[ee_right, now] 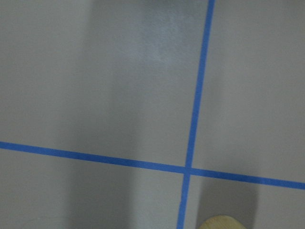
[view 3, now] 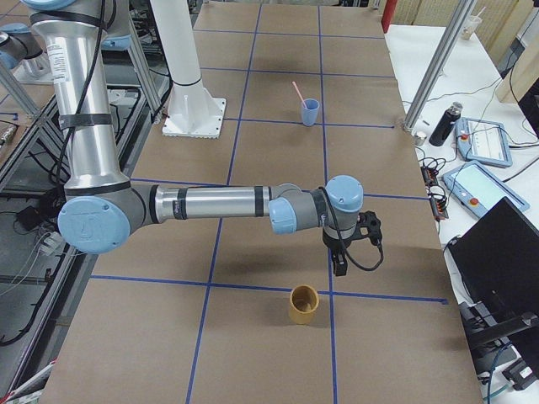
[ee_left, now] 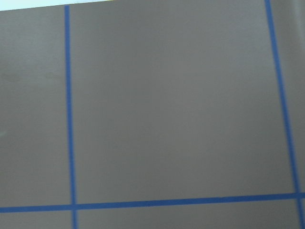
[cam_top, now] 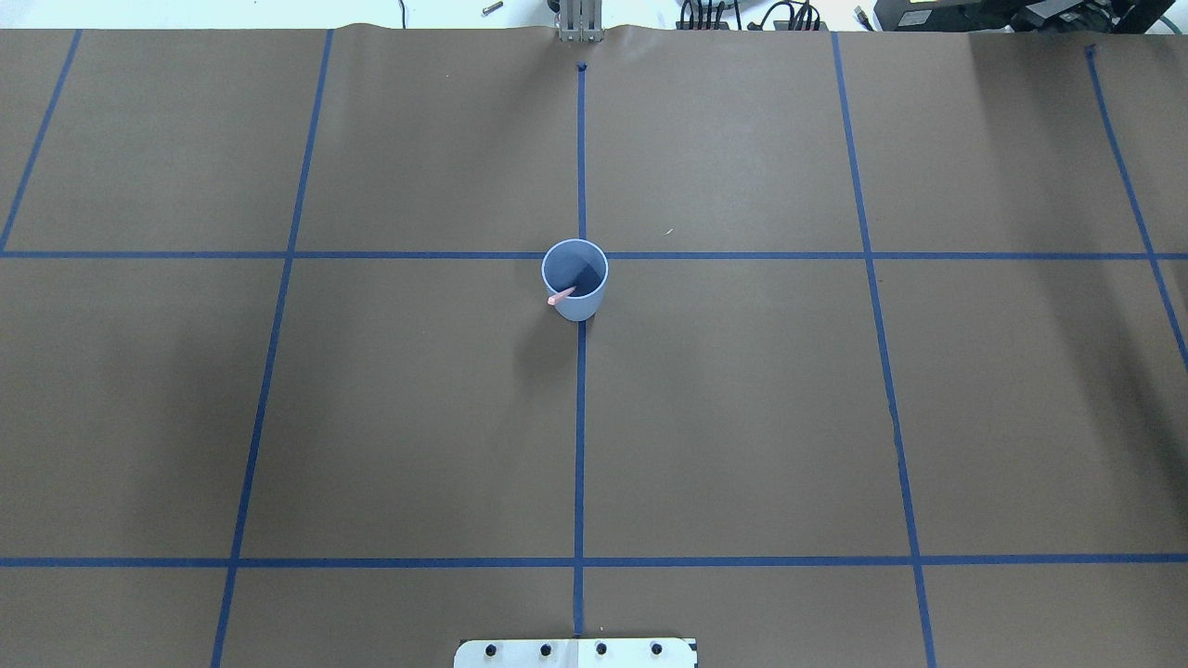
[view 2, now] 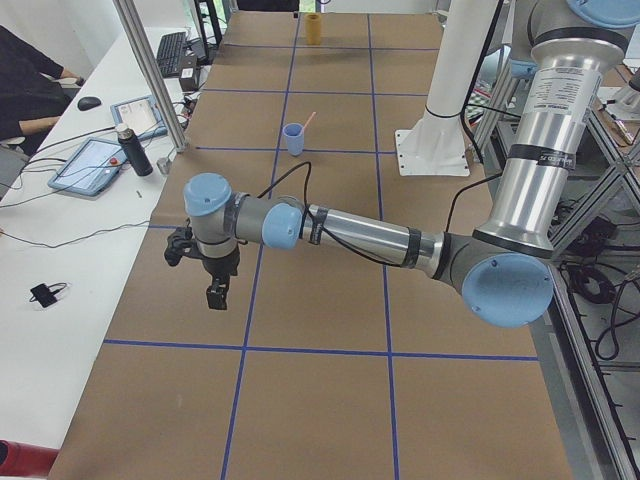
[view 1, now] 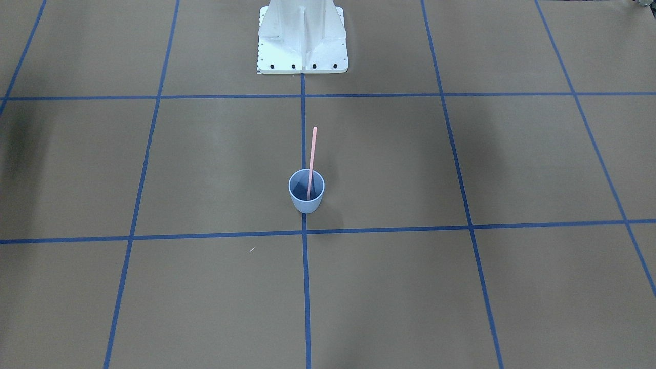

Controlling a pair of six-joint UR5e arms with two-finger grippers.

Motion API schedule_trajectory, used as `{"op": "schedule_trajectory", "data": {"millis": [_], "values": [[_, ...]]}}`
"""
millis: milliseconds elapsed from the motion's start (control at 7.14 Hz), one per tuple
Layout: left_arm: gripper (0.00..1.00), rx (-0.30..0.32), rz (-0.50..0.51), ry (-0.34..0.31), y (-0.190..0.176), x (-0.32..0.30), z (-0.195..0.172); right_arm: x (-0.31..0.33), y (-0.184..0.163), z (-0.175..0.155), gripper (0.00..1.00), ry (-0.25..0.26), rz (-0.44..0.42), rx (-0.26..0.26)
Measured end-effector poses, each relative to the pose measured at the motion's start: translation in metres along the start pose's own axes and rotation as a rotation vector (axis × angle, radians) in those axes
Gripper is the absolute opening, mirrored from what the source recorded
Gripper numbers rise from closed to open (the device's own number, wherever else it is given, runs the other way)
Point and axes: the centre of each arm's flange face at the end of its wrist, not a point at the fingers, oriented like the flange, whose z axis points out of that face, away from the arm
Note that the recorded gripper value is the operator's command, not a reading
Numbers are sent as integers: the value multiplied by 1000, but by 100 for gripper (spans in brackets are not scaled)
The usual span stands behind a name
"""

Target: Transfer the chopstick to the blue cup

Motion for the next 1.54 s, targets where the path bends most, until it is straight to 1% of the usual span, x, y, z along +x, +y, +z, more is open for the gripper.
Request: {"op": "schedule_trajectory", "data": {"millis": [140, 280, 420, 841, 1121, 1541], "values": [[98, -13, -24, -5, 15, -25, 7, 24, 7, -9, 100, -1, 45, 9], [98, -16, -32, -7, 31, -48, 10, 42, 16, -19, 100, -16, 86, 21], [98, -19, -31, -8, 43, -64, 11, 53, 23, -25, 100, -33, 119, 19], [98, -31, -46, -10, 53, -77, 15, 63, 37, -47, 100, -45, 206, -2], [98, -34, -48, -10, 53, -78, 16, 68, 50, -51, 100, -44, 228, -3], [98, -38, -51, -10, 53, -79, 17, 69, 53, -53, 100, -44, 230, -1]]}}
